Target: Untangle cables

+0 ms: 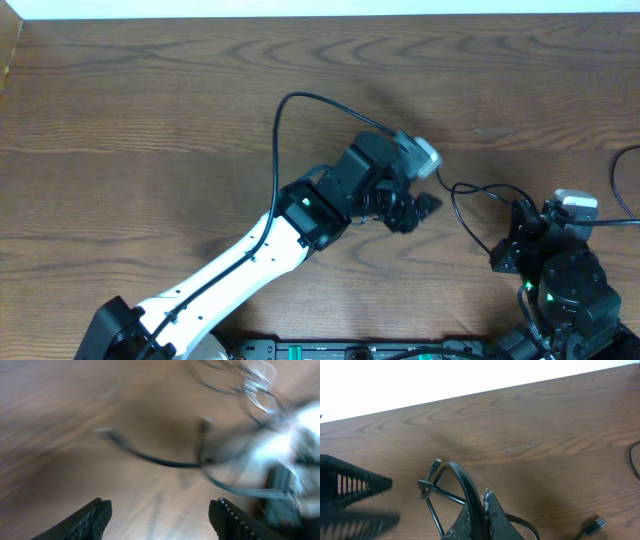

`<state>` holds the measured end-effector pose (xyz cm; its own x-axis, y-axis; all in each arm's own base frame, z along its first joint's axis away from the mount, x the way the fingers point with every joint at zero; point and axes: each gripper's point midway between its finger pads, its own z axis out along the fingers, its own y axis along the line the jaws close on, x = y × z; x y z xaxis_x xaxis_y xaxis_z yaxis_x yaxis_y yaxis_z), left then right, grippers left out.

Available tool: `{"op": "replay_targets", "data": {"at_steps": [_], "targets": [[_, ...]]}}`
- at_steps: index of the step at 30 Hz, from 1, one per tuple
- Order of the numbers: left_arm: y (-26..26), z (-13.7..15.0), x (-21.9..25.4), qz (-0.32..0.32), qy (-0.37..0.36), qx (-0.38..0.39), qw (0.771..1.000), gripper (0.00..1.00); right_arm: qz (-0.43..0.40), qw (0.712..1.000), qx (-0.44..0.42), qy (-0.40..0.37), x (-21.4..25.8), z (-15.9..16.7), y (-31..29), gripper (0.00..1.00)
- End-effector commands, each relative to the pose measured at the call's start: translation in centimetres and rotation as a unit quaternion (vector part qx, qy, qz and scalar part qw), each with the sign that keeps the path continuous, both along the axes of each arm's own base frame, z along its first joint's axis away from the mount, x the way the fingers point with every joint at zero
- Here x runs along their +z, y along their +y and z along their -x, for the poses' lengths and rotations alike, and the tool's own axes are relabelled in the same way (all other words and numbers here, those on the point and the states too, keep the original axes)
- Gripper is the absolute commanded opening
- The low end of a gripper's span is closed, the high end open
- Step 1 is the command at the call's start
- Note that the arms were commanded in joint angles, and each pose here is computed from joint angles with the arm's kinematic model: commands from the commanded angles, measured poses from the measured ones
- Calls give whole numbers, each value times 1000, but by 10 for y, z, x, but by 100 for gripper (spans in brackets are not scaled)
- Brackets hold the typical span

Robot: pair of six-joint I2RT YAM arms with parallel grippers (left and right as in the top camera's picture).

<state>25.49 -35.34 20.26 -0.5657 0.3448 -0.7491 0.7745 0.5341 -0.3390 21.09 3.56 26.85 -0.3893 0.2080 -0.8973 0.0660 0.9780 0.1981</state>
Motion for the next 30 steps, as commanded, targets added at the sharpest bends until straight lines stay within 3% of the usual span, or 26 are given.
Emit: {"op": "replay_targets", "data": {"at_steps": [1,5,9,21,30], "targets": [[24,-43,-22,0,74,216,974,68,-6,1000,-6,0,-1,0,-2,1],[14,-42,-36,35,159,259,952,68,-5,1000,-6,2,-2,1,-2,1],[-13,-22,-40,60,212,204,954,68,-2,1000,-6,6,-4,2,-2,1],[-50,32,-34,78,297,139,941,66,7,1000,-14,14,-7,3,-6,1],[-60,48,-32,78,309,121,940,66,10,1000,-19,14,-8,3,-9,1]]}}
